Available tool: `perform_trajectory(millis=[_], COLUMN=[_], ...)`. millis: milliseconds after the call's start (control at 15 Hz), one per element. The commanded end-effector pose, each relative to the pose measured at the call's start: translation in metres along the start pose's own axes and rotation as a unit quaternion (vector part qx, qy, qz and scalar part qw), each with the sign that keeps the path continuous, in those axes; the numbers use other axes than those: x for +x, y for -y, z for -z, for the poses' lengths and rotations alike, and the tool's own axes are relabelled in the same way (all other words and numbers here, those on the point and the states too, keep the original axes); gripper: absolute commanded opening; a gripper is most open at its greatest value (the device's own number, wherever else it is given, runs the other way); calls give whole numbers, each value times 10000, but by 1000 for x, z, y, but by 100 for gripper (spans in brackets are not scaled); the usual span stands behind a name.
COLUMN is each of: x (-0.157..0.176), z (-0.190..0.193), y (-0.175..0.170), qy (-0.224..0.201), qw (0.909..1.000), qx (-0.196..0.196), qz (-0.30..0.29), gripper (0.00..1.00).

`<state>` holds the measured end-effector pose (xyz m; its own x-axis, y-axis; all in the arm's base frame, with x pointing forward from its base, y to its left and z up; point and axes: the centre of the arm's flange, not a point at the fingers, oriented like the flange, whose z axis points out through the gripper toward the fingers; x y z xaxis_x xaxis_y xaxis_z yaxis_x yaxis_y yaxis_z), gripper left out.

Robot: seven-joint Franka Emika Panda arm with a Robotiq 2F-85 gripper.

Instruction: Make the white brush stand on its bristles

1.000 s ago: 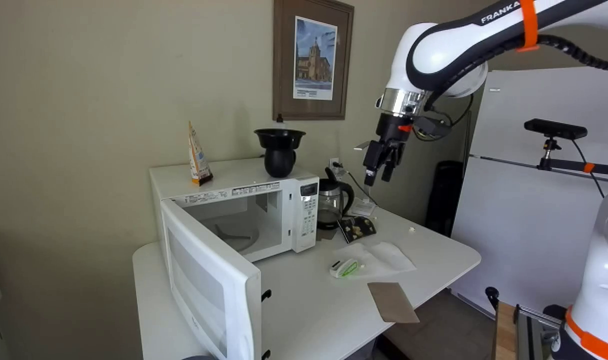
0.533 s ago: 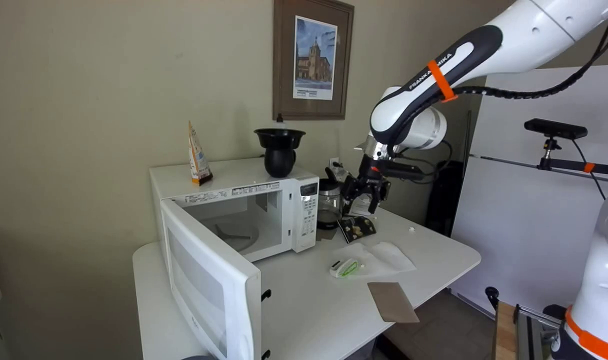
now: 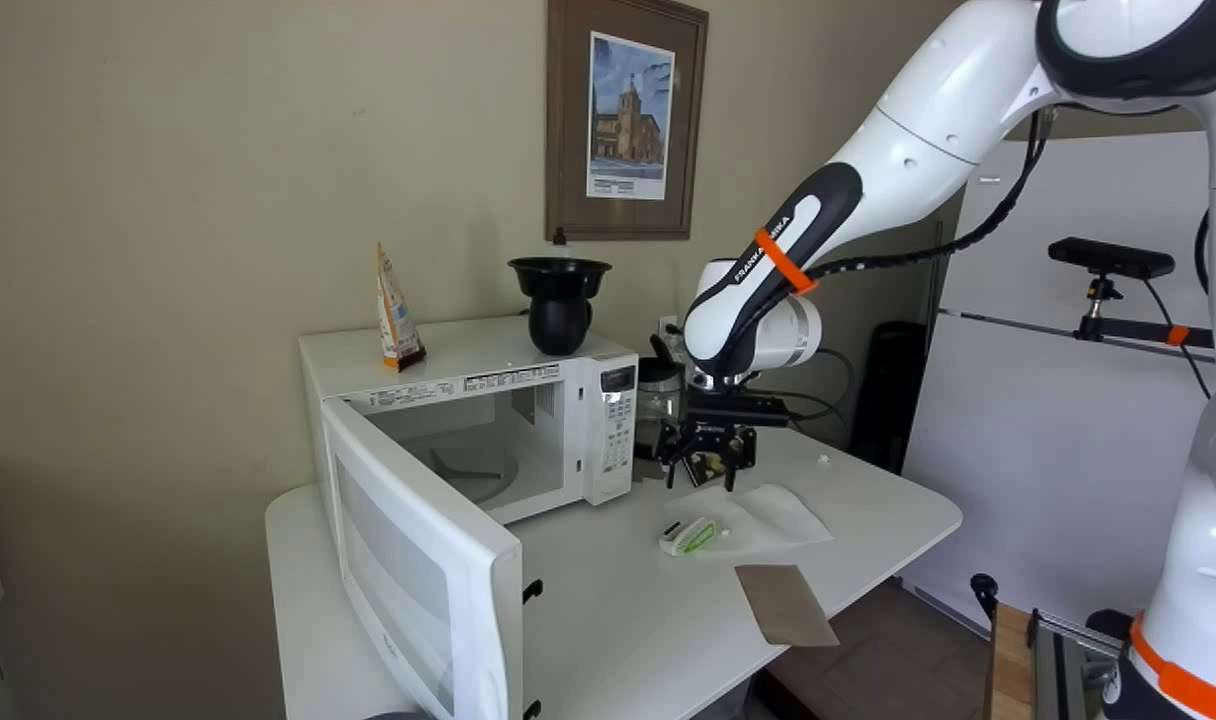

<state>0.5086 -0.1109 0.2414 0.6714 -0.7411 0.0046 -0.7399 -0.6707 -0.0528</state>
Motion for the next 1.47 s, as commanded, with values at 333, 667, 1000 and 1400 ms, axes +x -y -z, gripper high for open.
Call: perform_trajectory(millis=[333, 667, 1000, 1400], x=[13, 72, 95, 114], z=[-5, -24, -64, -113], y=[6, 38, 53, 54], qy=[95, -638, -600, -45], qw=[9994, 9802, 9498, 9372], qx=[-142, -793, -1597, -2046], qz=[-297, -1699, -2621, -2825], gripper=[100, 100, 100, 100])
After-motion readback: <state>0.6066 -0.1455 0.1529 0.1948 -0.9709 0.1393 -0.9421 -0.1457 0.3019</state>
